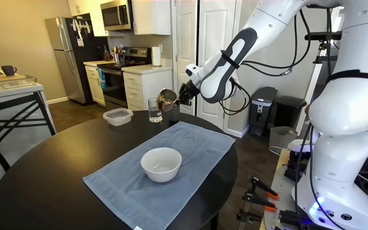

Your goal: Transfer the contents of the cup into the white bowl

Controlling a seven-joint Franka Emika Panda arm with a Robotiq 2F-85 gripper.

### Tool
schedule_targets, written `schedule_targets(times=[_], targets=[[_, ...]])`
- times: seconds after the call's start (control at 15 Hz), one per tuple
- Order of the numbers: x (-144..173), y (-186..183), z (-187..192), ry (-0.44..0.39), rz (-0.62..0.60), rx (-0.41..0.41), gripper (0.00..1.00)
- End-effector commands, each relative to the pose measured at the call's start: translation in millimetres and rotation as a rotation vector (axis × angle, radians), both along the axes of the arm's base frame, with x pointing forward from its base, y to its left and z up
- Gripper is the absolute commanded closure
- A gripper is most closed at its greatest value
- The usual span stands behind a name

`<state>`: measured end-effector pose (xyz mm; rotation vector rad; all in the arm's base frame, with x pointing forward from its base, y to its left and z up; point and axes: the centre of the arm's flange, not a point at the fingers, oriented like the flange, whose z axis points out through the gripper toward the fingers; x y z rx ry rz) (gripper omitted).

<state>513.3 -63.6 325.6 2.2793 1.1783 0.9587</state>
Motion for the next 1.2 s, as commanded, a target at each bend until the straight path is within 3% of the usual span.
schedule_targets(times=[0.0, 0.73, 0.8, 1.13], targets=[[1.4, -0.8, 6.1, -0.006, -0.002, -0.006, 0.92], [0.8, -0.3, -4.2, 0.015, -0.001, 0.007, 0.92], [4.1, -2.1, -3.0, 0.011, -0.009, -0.008, 0.98], [39.1, 5.9, 46.3, -0.121, -0.003, -0.163, 0.98]])
